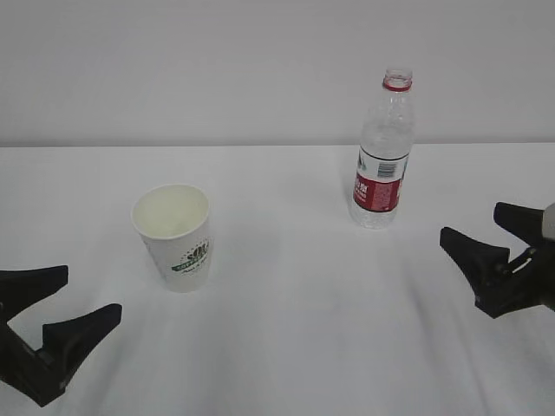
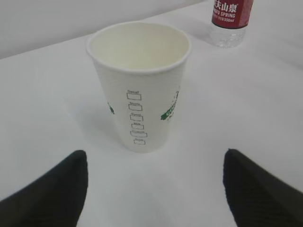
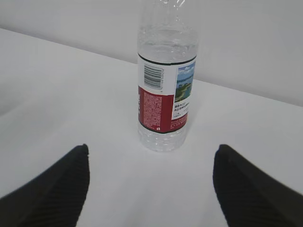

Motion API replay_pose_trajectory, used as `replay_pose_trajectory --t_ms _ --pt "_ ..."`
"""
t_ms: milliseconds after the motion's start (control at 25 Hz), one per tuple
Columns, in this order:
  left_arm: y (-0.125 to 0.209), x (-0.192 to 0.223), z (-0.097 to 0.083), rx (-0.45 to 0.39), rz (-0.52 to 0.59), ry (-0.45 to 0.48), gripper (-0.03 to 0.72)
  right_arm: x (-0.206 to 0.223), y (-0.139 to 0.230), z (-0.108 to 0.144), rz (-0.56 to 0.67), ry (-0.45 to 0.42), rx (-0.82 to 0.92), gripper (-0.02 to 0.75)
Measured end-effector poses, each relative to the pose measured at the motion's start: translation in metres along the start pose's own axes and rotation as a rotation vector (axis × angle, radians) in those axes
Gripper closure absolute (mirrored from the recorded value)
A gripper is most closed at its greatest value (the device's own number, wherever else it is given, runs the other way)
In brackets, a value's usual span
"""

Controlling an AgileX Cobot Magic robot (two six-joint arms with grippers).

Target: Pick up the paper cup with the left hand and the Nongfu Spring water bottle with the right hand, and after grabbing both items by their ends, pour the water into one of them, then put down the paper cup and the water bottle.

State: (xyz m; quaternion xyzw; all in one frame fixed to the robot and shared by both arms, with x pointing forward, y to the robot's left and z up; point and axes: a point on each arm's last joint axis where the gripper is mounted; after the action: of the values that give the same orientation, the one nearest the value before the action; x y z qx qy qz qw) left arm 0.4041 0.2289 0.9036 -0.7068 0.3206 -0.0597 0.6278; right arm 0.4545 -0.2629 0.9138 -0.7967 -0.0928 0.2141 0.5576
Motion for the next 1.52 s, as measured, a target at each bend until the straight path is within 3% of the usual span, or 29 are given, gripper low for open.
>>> replay_pose_trajectory --t_ms 1520 --pt "-0.002 0.002 -0.001 -0.020 -0.005 0.015 0.079 0.099 0.026 -0.026 -0.031 -0.079 0.000 0.118"
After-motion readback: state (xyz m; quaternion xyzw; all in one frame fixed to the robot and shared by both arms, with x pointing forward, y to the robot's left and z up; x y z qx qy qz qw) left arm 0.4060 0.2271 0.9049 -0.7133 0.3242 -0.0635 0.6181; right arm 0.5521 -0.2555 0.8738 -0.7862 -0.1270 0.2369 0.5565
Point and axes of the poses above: a point on each arm's last joint axis where the gripper is mounted, x pointing out along that axis toward the gripper, z along the wrist's bending axis when the last joint is at zero, y = z × x, and after that the axes turned 12 degrees about -x, right-handed
